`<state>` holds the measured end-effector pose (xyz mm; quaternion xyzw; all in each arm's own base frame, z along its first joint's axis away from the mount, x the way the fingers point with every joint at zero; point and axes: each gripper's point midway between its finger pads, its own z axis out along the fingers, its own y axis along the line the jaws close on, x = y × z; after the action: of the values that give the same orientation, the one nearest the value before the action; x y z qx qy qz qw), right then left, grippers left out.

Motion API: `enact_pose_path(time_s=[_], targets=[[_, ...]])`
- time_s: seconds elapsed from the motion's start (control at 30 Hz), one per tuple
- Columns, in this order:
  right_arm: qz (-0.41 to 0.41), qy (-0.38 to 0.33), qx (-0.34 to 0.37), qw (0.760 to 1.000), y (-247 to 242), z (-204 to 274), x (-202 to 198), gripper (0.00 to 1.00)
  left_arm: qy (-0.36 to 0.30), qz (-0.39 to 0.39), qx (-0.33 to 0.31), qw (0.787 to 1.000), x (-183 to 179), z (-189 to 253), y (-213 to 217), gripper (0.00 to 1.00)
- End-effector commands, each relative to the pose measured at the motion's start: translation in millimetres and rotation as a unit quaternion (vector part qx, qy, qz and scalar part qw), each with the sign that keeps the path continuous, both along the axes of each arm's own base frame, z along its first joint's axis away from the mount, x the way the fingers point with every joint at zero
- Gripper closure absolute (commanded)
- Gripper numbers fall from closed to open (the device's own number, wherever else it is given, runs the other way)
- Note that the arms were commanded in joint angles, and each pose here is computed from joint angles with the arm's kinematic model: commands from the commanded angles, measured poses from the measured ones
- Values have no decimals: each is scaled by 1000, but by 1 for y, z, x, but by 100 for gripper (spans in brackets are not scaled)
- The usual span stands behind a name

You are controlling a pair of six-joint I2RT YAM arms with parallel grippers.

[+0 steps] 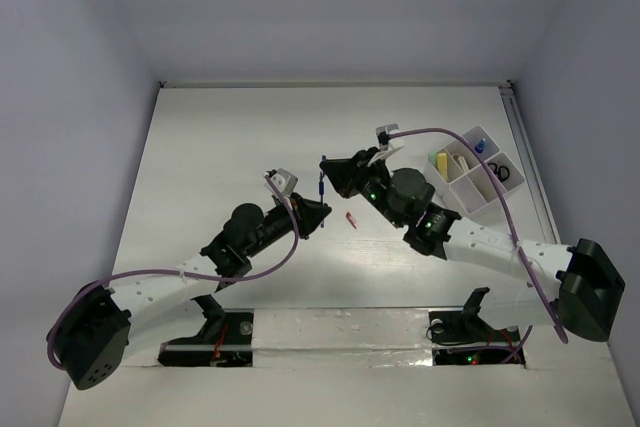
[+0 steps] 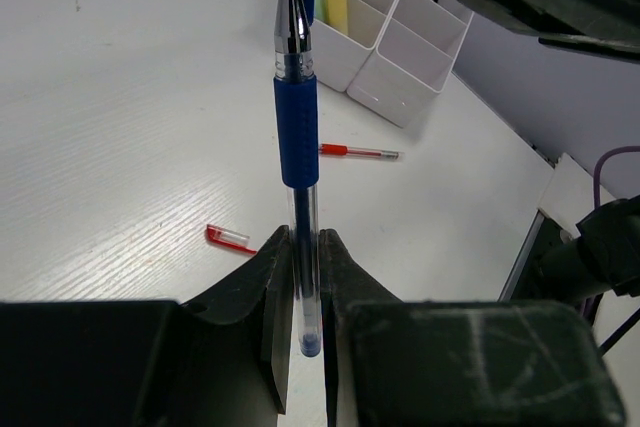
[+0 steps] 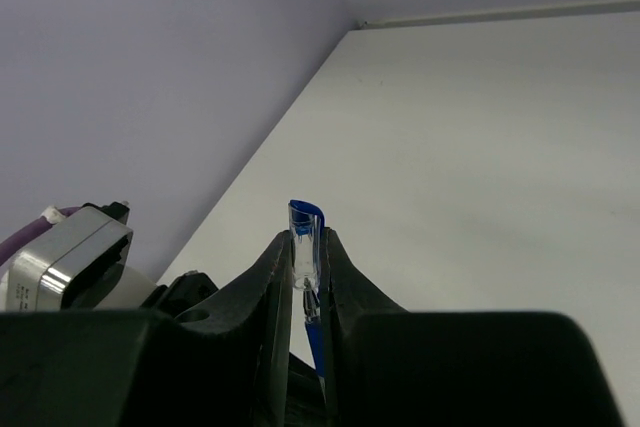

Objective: Sort the stationery into containers
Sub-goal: Close the pen cap on the pen.

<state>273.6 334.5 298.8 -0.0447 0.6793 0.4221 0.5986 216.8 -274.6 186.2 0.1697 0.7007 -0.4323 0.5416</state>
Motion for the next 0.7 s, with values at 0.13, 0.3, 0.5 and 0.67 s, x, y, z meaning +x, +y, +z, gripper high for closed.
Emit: enact_pose_path(time_s=[0.13, 0.3, 0.5, 0.67], targets=[[10, -12, 1, 1000, 7, 10, -2, 100, -30, 3, -22, 999, 3, 21, 0, 100], [13, -9, -5, 1000, 9, 7, -2, 100, -30, 1, -21, 999, 3, 20, -1, 100], [13, -18, -6, 1000, 9, 13, -1, 100, -30, 3, -21, 999, 3, 21, 0, 100], [28, -3, -29, 999, 15, -4, -9, 100, -34, 9, -23, 999, 3, 24, 3, 100]])
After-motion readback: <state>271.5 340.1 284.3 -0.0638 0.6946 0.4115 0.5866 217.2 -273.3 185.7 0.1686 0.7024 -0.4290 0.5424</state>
